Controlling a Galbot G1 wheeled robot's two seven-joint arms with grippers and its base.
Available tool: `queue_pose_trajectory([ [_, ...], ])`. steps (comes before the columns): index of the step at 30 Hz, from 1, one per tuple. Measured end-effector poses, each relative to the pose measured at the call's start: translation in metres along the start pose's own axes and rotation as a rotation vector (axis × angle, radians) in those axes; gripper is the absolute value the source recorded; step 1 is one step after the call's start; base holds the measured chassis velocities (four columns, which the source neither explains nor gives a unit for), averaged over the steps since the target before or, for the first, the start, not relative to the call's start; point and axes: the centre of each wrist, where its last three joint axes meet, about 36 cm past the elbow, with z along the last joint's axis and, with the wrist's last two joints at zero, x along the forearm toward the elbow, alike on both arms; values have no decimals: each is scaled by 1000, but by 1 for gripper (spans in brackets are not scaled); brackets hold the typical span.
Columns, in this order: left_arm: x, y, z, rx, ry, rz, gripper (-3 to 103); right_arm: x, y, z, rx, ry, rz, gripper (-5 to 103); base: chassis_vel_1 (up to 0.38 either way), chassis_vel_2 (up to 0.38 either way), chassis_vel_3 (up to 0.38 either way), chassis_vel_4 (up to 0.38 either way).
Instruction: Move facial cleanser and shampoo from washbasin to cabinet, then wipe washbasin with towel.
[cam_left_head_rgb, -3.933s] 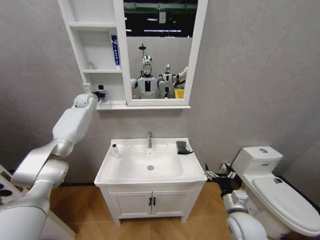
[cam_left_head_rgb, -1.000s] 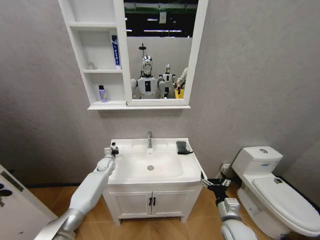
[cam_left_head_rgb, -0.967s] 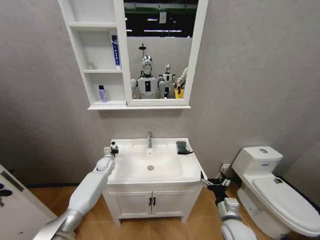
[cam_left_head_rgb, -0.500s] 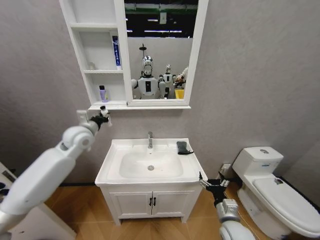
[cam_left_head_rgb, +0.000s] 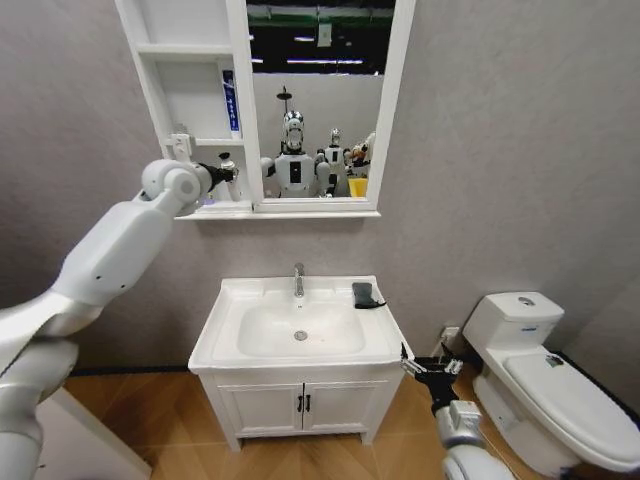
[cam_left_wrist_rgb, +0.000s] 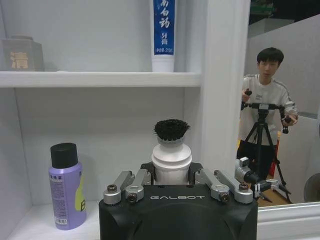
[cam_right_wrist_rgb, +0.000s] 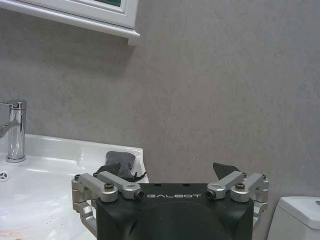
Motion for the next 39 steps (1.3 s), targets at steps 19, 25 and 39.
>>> queue_pose_trajectory([
  [19,-42,30,-32,-47,72,8,33,-8,-2,-12,-3,-32,-6,100,0,0,0,0],
  [25,-58,33,-18,-45,92,-21,33,-8,-4,-17,-6,-39,-3,100,0,0,0,0],
  [39,-70,47,-8,-43,90,-56,33,-14,-4,-18,-6,-45,-10,100,0,0,0,0],
])
